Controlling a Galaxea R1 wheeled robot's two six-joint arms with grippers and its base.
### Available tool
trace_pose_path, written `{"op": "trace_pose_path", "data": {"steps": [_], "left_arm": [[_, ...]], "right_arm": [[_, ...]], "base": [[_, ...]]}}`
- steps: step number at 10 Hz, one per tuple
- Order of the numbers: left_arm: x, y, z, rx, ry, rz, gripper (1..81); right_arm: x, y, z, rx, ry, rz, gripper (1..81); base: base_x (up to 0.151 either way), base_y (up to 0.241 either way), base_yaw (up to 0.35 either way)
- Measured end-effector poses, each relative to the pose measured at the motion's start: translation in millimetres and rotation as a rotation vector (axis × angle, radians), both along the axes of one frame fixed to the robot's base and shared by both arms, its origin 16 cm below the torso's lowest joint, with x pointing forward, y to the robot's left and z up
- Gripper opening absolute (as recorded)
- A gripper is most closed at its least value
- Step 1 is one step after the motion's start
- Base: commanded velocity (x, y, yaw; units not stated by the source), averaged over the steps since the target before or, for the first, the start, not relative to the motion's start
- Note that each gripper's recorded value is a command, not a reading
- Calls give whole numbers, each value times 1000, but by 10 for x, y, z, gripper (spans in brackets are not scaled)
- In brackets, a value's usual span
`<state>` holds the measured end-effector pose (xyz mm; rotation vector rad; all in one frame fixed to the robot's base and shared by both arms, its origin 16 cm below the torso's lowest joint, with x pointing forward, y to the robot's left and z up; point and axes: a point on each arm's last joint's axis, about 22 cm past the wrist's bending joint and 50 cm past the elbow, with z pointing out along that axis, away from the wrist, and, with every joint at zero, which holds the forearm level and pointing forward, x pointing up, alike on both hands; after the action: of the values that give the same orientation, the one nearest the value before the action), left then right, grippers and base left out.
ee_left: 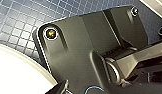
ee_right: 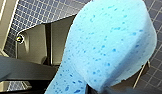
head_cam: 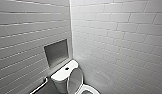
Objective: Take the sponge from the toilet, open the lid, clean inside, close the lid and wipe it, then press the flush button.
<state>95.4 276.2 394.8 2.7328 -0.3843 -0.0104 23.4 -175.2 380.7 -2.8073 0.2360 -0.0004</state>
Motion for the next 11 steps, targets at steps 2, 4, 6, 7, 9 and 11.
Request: {"op": "trace_pose_path", "data": {"steps": [2,4,6,7,9,11], "left_arm": [[-43,-18,31,-1,-9,1,811],[-266,-43,21,-1,23,16,811],[-564,47,12,23,75,84,811],[-616,61,-7,42,81,150,811],[-531,147,-65,102,33,232,811],[-507,94,-147,185,-26,169,811]], "right_arm": [[11,4,26,1,-14,0,10],[17,1,26,0,-14,1,10],[19,4,26,1,-14,2,10],[26,4,26,1,-15,1,10],[24,8,27,1,-15,1,10],[20,30,29,4,-15,1,10]], "base": [[0,0,0],[0,0,0],[0,0,0],[0,0,0],[0,0,0],[0,0,0]]}}
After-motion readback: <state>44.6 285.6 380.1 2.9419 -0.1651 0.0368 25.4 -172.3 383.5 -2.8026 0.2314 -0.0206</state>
